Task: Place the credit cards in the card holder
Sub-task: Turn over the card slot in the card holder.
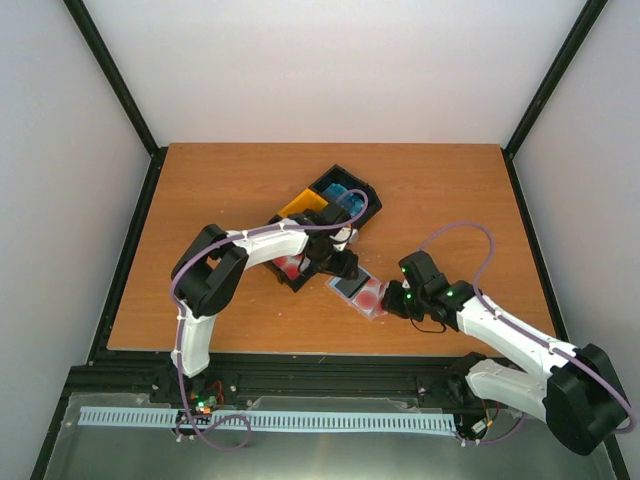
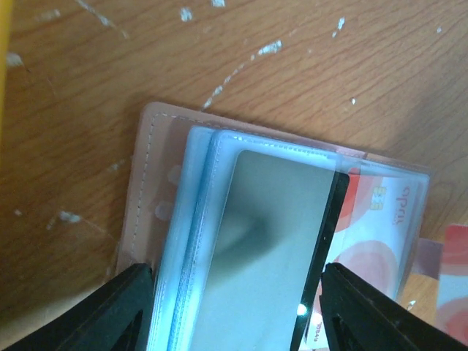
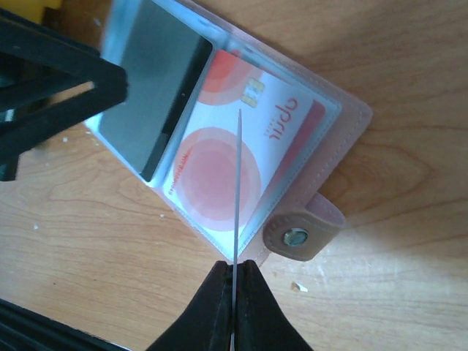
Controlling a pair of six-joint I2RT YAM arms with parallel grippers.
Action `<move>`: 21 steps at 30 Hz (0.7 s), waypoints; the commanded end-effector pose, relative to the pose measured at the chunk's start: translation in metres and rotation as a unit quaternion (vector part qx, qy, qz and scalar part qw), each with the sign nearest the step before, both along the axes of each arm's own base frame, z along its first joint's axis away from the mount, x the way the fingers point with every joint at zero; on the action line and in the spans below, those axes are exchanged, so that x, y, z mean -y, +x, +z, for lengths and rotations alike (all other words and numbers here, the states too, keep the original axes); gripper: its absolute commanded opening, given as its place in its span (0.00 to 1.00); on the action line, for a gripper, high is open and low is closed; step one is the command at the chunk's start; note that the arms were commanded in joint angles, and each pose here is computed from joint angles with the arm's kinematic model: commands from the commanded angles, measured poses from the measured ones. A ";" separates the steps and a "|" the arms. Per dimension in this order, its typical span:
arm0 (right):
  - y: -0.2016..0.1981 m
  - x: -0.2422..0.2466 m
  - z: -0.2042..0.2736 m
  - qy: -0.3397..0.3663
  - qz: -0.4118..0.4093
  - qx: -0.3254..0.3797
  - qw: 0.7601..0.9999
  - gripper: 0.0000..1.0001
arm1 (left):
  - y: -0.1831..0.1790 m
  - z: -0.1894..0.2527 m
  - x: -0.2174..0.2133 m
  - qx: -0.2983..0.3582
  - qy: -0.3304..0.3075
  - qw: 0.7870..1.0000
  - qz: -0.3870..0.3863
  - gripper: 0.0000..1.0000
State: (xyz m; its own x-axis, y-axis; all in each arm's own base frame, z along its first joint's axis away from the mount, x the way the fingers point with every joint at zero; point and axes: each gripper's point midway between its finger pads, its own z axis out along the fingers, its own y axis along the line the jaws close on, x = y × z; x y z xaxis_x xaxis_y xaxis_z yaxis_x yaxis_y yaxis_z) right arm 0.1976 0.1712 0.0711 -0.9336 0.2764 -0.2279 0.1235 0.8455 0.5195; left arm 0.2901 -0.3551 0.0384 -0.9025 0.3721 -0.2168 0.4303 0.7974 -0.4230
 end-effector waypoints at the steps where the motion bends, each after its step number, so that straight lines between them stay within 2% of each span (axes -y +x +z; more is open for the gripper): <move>1: -0.007 0.007 -0.017 -0.019 -0.015 -0.023 0.999 0.03 | -0.014 -0.007 0.001 -0.038 -0.006 0.999 -0.006 0.61; 9: -0.013 0.015 -0.035 -0.042 -0.022 -0.049 0.998 0.03 | -0.023 0.001 0.010 -0.062 -0.036 0.997 -0.018 0.47; 14: -0.016 0.018 -0.044 -0.055 -0.024 -0.063 0.996 0.03 | -0.032 0.012 0.018 -0.084 -0.070 0.993 -0.033 0.45; 21: -0.017 0.020 -0.048 -0.060 -0.026 -0.064 0.996 0.03 | -0.038 0.009 0.018 -0.097 -0.078 0.992 -0.031 0.43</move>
